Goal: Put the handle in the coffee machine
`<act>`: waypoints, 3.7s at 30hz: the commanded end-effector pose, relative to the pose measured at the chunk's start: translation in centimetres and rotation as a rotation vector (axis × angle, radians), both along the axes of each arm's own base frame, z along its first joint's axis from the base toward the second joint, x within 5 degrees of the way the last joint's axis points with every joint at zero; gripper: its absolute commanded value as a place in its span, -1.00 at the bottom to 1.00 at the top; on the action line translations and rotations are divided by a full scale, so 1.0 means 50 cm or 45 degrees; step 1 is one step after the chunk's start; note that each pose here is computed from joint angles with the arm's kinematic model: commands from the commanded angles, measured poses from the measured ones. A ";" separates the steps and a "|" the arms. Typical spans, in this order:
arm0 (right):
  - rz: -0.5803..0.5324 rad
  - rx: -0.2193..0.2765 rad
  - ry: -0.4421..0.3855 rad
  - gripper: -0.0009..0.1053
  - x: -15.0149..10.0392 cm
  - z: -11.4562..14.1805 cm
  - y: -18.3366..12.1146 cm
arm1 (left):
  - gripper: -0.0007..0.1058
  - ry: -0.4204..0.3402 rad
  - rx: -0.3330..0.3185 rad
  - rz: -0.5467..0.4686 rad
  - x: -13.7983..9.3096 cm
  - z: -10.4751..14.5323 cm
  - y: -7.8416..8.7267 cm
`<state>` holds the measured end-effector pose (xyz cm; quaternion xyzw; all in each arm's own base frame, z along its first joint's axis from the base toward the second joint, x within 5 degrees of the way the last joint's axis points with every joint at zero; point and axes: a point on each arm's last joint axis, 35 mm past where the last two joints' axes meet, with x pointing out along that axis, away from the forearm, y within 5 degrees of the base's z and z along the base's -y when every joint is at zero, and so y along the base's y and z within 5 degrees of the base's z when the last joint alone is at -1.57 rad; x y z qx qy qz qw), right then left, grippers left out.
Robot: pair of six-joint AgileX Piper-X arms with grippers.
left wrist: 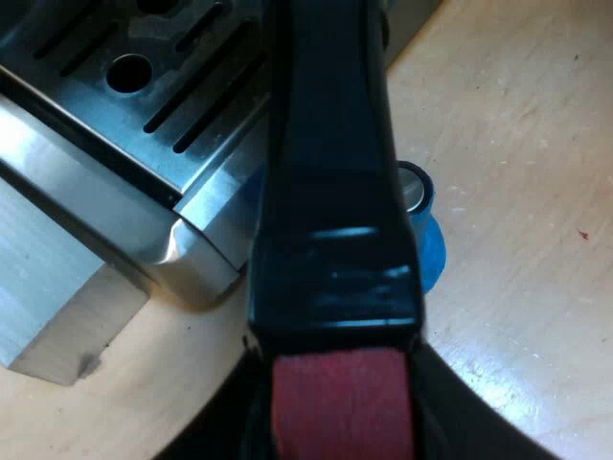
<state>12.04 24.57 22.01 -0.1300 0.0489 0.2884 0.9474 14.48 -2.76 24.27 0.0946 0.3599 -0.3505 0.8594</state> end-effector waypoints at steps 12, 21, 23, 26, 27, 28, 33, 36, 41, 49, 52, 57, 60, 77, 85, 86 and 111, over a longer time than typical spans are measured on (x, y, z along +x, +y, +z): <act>-0.066 -0.095 -0.211 0.41 -0.023 -0.023 0.071 | -0.98 -0.114 0.067 -0.060 0.016 0.010 0.000; -0.297 -0.044 -0.237 0.41 -0.030 -0.015 0.123 | -0.98 -0.084 0.068 -0.061 0.028 0.000 -0.001; -0.317 -0.014 -0.241 0.41 -0.026 -0.008 0.137 | -0.98 -0.084 0.068 -0.061 0.028 0.000 -0.001; -0.376 -0.006 -0.242 0.41 -0.025 -0.005 0.160 | -0.98 -0.084 0.068 -0.061 0.028 0.000 -0.001; -0.396 -0.004 -0.241 0.41 -0.023 -0.006 0.168 | -0.98 -0.084 0.068 -0.061 0.028 0.000 -0.001; -0.408 -0.011 -0.240 0.41 -0.021 -0.011 0.175 | -0.98 -0.084 0.068 -0.061 0.028 0.000 -0.001; -0.413 0.012 -0.225 0.41 -0.015 -0.042 0.190 | -0.98 -0.077 0.074 -0.057 0.027 -0.001 -0.001; -0.409 0.006 -0.225 0.41 -0.016 -0.050 0.193 | -0.98 -0.077 0.074 -0.057 0.027 -0.001 -0.001; -0.410 0.013 -0.225 0.41 -0.016 -0.049 0.193 | -0.98 -0.077 0.074 -0.057 0.027 -0.001 -0.001; -0.408 -0.008 -0.224 0.41 -0.016 -0.052 0.193 | -0.98 -0.074 0.071 -0.053 0.027 -0.001 -0.001; -0.408 -0.008 -0.224 0.41 -0.016 -0.052 0.193 | -0.98 -0.069 0.067 -0.047 0.027 -0.001 -0.001; -0.408 -0.008 -0.224 0.41 -0.016 -0.052 0.193 | -0.98 -0.063 0.061 -0.039 0.027 -0.001 -0.001; -0.408 -0.008 -0.224 0.41 -0.016 -0.052 0.193 | -0.98 -0.054 0.052 -0.026 0.027 -0.001 -0.001; -0.408 -0.008 -0.224 0.41 -0.016 -0.052 0.193 | -0.98 -0.081 0.041 0.010 0.033 0.004 0.000; -0.408 -0.008 -0.224 0.41 -0.016 -0.052 0.193 | -0.98 -0.081 0.041 0.010 0.033 0.004 0.000; -0.408 -0.008 -0.224 0.41 -0.016 -0.052 0.193 | -0.98 -0.084 0.041 0.010 0.034 0.004 0.000; -0.408 -0.008 -0.224 0.41 -0.016 -0.052 0.193 | -0.98 -0.094 0.031 0.003 0.035 0.005 -0.001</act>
